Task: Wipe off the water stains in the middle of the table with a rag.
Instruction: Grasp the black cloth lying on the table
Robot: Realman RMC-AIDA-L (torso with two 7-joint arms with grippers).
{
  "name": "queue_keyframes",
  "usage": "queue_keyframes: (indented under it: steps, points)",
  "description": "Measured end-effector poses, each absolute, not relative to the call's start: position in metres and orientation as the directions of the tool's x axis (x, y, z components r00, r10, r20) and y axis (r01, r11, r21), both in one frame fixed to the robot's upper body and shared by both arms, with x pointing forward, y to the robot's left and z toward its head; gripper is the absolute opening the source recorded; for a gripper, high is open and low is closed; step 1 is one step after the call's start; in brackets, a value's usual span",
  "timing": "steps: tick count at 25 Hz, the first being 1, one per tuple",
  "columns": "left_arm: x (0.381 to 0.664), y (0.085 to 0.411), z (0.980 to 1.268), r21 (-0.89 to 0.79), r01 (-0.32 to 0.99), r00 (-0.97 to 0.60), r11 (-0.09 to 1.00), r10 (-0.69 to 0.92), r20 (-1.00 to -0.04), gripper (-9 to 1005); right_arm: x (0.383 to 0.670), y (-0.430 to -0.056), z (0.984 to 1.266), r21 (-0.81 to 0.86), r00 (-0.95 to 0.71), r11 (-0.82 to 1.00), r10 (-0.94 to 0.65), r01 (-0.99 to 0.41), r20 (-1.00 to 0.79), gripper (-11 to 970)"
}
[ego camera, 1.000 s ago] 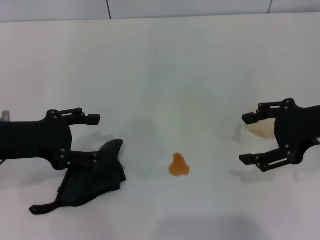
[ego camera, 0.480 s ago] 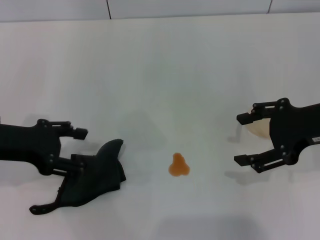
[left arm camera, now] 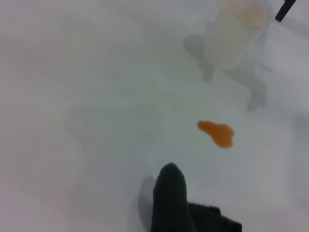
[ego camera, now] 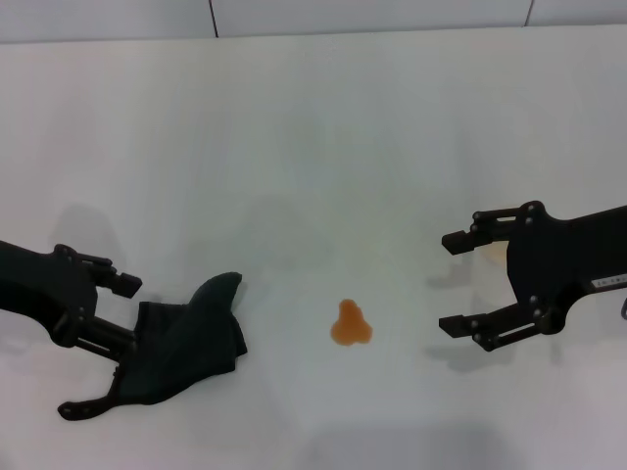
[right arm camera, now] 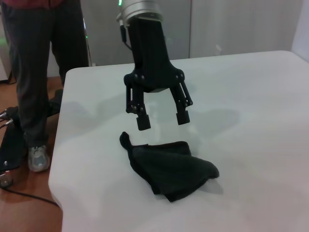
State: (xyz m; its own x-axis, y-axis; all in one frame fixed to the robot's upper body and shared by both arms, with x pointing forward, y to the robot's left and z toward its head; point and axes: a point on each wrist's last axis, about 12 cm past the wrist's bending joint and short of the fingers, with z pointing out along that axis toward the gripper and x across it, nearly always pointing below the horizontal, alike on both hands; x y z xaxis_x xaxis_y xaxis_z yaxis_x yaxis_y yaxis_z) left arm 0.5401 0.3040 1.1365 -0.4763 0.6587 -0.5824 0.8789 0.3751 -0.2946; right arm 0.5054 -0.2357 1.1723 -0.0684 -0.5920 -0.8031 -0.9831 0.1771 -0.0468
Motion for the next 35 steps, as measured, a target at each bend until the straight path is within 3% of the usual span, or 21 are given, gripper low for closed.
queue_keyframes:
  steps: [6, 17, 35]
  points:
    - [0.547, 0.288, 1.134, -0.288, 0.893, -0.449, 0.345, 0.727, -0.519, 888, 0.505, -0.234, 1.172, -0.049, -0.066, 0.176, -0.592, -0.983, -0.803, 857]
    - [0.549, 0.263, 1.123, -0.279, 0.916, -0.396, 0.289, 0.77, -0.5, 888, 0.505, -0.235, 1.169, -0.038, -0.078, 0.181, -0.591, -0.983, -0.803, 858]
    - [0.551, 0.263, 1.114, -0.269, 0.912, -0.406, 0.309, 0.77, -0.492, 846, 0.504, -0.237, 1.167, -0.032, -0.087, 0.188, -0.59, -0.982, -0.803, 858]
